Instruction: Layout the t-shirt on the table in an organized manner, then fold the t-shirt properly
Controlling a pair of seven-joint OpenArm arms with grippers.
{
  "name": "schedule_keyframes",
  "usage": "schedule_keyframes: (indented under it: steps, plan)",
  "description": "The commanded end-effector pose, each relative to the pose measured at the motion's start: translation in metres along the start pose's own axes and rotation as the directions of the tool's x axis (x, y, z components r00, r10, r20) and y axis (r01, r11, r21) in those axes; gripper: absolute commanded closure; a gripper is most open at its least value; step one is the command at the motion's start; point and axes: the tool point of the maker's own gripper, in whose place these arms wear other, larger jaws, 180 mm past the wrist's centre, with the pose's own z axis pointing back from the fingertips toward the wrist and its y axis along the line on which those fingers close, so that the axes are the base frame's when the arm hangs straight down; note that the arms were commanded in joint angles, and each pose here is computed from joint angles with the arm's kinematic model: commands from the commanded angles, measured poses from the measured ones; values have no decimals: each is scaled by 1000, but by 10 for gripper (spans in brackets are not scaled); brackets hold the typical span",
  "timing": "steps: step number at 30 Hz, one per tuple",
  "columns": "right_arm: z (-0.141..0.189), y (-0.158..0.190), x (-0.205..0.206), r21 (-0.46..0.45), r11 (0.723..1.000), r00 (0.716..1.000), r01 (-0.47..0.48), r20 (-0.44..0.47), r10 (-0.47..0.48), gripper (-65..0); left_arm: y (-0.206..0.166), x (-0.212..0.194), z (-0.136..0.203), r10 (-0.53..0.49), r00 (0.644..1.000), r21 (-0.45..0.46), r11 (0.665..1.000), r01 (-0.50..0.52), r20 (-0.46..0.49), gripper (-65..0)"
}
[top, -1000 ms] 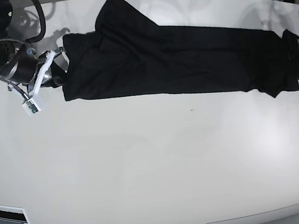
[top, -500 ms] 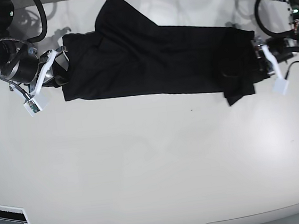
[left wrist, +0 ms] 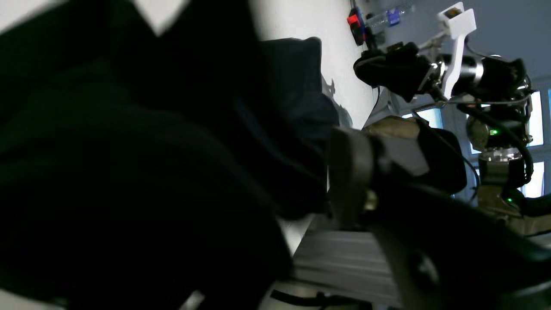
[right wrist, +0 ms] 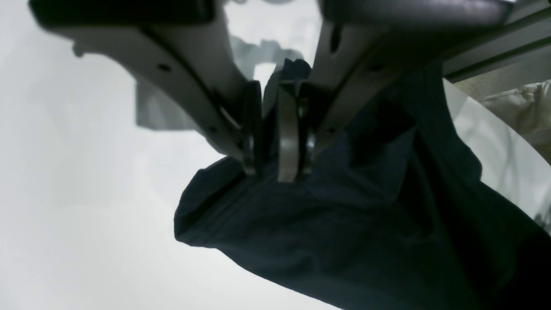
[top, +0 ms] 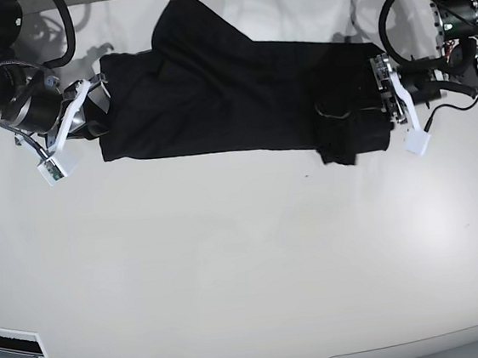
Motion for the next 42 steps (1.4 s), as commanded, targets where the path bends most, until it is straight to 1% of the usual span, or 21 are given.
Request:
schedule_keyframes:
  steps: [1,5,6,8,9,10,11,12,13,15,18,20,22,25,28,32,37,38,42]
  plan:
    - [4,-1,12,1,1000,999,-20,43,20,-92,-4,13,6,-36,999,-9,999,36,19,-407]
    - [4,-3,16,-8,1000,999,-13,51,13,-96,0,11,15,-53,998,15,998,54,-23,-404]
    - [5,-6,19,-19,1000,998,4,55,-2,-116,2,12,18,-58,998,24,998,58,-29,-403]
    - [7,-14,26,-43,999,997,28,75,-25,-190,5,15,25,-67,997,42,997,68,-36,-399]
    - [9,-19,29,-59,997,996,42,85,-37,-228,6,16,28,-71,997,51,996,73,-39,-373]
    - [12,-24,30,-74,995,994,59,95,-52,-258,8,18,33,-75,996,62,995,78,-42,-308]
    - [15,-30,32,-92,993,992,79,106,-69,-280,10,20,38,-80,996,75,994,83,-44,-203]
    - [18,-36,32,-109,989,990,100,114,-88,-290,12,22,44,-86,995,91,992,90,-45,-74]
    - [22,-43,31,-128,984,987,122,122,-107,-289,15,26,52,-93,995,110,989,97,-42,0]
    - [32,-57,29,-170,970,979,171,143,-147,-289,20,40,70,-112,994,154,982,112,-6,0]
    - [47,-76,26,-225,949,968,219,174,-182,-289,23,69,98,-151,983,214,969,126,105,0]
    - [54,-84,24,-248,941,964,231,188,-187,-289,24,76,106,-161,978,230,965,128,132,0]
    - [57,-87,24,-252,938,961,240,199,-192,-289,23,74,104,-157,979,224,967,124,134,0]
    - [55,-78,31,-203,950,956,237,225,-191,-289,21,67,88,-136,981,188,976,108,137,0]
    - [50,-68,34,-164,958,951,234,243,-191,-289,15,58,65,-104,984,133,987,85,145,0]
    - [47,-64,33,-152,957,947,246,247,-204,-289,1,45,24,-53,985,29,998,48,162,0]
    - [46,-64,32,-151,959,951,239,237,-199,-289,-26,35,-27,-23,990,-103,994,38,136,0]
    - [46,-63,31,-151,959,952,238,232,-200,-289,-31,34,-35,-25,992,-123,992,41,126,-15]
    - [46,-63,30,-151,959,953,238,228,-201,-289,-44,33,-53,-48,995,-171,983,62,87,-344]
